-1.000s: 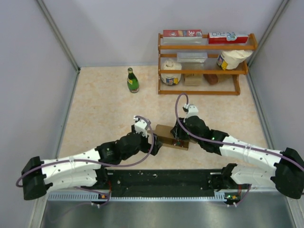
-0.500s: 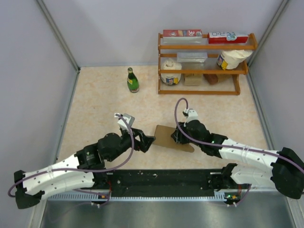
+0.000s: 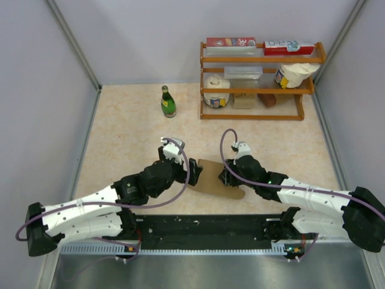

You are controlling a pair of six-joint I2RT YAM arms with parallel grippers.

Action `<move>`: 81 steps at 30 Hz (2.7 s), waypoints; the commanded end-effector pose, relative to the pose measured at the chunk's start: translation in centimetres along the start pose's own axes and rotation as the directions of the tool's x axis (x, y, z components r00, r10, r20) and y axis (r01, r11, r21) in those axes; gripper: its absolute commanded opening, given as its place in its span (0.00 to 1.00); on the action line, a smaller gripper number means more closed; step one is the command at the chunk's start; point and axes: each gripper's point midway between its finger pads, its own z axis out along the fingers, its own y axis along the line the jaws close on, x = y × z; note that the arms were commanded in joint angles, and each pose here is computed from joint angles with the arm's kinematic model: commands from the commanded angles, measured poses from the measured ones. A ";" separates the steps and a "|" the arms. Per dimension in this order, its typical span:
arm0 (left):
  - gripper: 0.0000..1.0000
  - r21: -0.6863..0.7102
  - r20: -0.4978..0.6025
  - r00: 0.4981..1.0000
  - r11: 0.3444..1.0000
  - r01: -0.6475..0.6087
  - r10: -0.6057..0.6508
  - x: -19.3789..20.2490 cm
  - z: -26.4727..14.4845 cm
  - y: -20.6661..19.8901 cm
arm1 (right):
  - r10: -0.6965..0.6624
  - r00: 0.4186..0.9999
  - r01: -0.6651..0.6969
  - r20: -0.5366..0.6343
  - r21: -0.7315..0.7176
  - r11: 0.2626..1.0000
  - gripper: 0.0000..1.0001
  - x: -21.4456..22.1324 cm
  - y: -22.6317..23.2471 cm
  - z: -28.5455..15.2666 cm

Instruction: Fold the paper box

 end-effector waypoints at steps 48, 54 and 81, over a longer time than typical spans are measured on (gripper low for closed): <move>0.99 0.161 -0.323 0.944 0.979 0.123 -0.066 5.2 4.5 1.7 | 0.039 0.986 -0.107 0.161 0.442 0.890 0.99 -6.4 -7.1 -11.2; 0.99 0.150 -0.320 0.944 0.980 0.132 -0.078 5.1 4.7 1.8 | -0.046 0.999 0.039 0.001 0.480 0.877 0.99 -7.4 -5.3 -9.3; 0.95 0.230 -0.407 0.914 0.969 0.096 0.006 8.6 3.1 1.3 | 0.099 0.994 -0.077 -0.055 0.316 0.946 0.77 1.2 -0.9 -6.0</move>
